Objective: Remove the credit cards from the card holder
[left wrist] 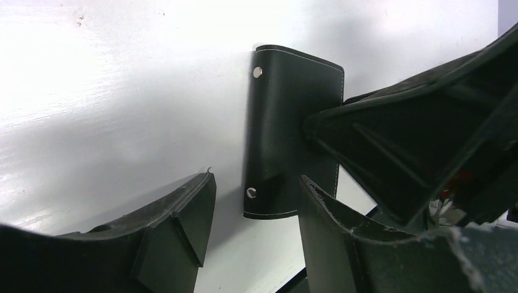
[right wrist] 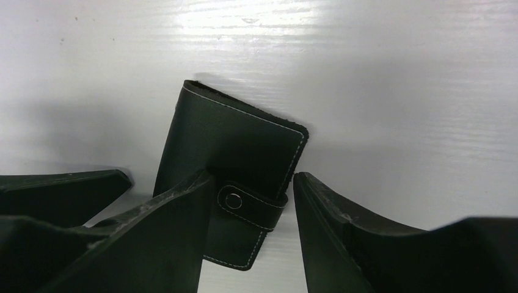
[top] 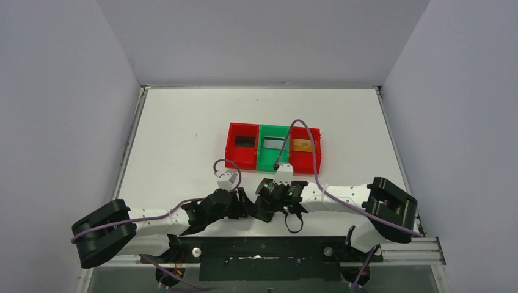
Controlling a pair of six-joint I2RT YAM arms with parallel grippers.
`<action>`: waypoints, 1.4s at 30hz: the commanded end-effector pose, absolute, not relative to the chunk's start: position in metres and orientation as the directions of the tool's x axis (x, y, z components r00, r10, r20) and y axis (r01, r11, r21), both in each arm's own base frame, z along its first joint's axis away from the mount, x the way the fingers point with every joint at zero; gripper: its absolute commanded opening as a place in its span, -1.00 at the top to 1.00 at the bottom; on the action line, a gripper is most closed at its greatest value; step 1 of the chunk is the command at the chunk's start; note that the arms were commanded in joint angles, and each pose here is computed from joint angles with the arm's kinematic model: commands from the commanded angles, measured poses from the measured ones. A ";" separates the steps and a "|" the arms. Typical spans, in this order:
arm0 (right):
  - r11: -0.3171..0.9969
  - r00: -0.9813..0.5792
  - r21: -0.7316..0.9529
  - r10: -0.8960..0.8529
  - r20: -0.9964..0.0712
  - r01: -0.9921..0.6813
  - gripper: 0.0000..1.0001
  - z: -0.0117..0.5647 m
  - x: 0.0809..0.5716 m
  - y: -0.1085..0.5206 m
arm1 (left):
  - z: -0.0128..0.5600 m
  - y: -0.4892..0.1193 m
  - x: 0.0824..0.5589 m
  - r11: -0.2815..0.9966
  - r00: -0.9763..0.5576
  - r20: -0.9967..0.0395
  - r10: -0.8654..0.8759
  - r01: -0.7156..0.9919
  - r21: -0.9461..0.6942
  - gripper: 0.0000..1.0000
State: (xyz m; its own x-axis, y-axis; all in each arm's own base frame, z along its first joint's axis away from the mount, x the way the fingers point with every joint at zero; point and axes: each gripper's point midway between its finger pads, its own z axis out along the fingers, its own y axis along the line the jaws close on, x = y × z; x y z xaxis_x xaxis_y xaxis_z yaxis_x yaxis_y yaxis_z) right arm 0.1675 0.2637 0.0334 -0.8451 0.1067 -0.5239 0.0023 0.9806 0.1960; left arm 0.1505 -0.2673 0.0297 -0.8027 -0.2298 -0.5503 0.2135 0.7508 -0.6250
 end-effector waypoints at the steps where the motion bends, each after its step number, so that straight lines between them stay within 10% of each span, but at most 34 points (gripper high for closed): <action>1: 0.981 -0.825 0.193 0.128 -0.550 0.024 0.02 0.041 0.170 0.283 | 0.052 -0.279 0.159 0.726 -0.773 -0.586 -0.242 0.256 -0.638 -0.02; 18: 0.950 -0.821 0.292 0.077 -0.566 -0.112 0.51 0.046 0.169 0.310 | 0.044 -0.275 0.162 0.782 -0.776 -0.600 -0.195 0.246 -0.573 -0.16; 27: 0.969 -0.819 0.244 0.106 -0.564 -0.042 -0.05 0.054 0.171 0.289 | 0.028 -0.265 0.158 0.804 -0.794 -0.575 -0.199 0.203 -0.559 -0.05; 42: 0.956 -0.849 0.295 0.161 -0.504 0.006 -0.07 0.037 0.159 0.312 | 0.011 -0.256 0.149 0.832 -0.828 -0.532 -0.175 0.164 -0.529 0.18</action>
State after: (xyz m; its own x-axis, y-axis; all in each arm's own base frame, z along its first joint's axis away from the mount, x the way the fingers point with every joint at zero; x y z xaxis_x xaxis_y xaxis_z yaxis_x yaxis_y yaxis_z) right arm 0.1513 0.2926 0.0251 -0.8662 0.0944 -0.4906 -0.0249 0.9726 0.2311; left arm 0.1543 -0.2611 0.0250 -0.8009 -0.1939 -0.5665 0.2040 0.8012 -0.5626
